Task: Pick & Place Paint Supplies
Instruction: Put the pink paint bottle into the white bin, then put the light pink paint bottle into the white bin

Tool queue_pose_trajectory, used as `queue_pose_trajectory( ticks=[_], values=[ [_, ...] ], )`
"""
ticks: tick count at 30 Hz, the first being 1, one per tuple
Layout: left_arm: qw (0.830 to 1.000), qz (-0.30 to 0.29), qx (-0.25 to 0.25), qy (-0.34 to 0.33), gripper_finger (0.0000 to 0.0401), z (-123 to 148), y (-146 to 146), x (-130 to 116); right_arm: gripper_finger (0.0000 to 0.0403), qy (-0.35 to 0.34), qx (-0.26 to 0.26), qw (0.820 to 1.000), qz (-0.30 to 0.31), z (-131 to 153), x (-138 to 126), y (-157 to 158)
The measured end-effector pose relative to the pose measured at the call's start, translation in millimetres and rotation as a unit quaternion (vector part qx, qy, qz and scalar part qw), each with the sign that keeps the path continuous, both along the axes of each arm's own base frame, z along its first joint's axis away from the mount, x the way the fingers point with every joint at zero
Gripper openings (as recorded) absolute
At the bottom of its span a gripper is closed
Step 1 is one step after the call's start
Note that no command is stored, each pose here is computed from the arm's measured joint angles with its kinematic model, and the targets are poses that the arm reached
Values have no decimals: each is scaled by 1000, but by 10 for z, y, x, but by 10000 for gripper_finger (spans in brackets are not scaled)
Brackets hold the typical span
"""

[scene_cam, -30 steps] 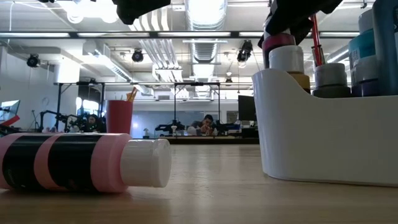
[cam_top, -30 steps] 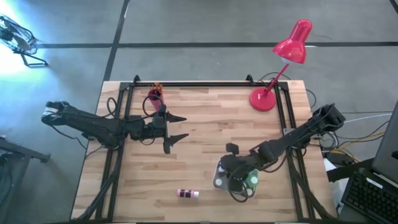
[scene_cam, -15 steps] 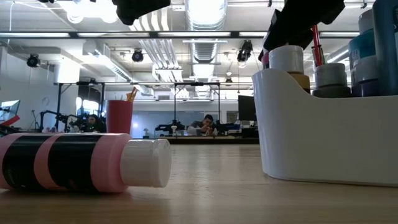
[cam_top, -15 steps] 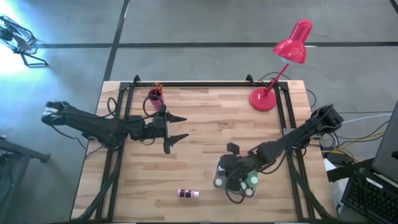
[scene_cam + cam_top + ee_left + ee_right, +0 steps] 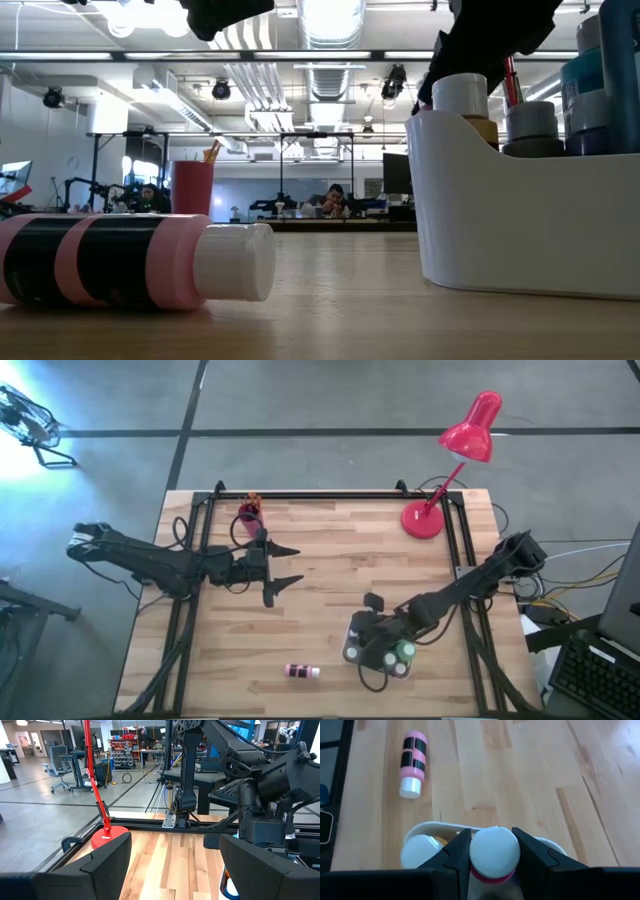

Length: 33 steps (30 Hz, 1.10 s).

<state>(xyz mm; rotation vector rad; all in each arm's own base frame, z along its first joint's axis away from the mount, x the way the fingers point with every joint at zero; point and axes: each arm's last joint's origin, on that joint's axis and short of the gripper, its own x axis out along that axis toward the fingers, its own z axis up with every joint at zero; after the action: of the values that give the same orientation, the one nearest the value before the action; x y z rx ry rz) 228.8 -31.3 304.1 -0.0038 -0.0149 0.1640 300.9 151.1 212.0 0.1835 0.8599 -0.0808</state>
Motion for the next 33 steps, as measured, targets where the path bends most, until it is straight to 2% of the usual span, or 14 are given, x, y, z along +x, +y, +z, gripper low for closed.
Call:
queue_pose_trajectory(
  ticks=[14,20,23,28,33],
  values=[
    [1000,0,0,0,307,0,0,0,111,2,-3,1000,2,-21,12,6],
    [1000,0,0,0,307,0,0,0,186,1,-2,1000,2,-21,13,6],
    [1000,0,-1,0,307,0,0,0,209,1,-3,1000,2,-21,14,4],
    [1000,0,-1,3,307,-7,-1,0,217,1,-6,1000,7,-16,12,4],
    [1000,-2,-3,26,307,-53,-1,-1,202,-18,-26,999,41,121,32,15]
  ],
)
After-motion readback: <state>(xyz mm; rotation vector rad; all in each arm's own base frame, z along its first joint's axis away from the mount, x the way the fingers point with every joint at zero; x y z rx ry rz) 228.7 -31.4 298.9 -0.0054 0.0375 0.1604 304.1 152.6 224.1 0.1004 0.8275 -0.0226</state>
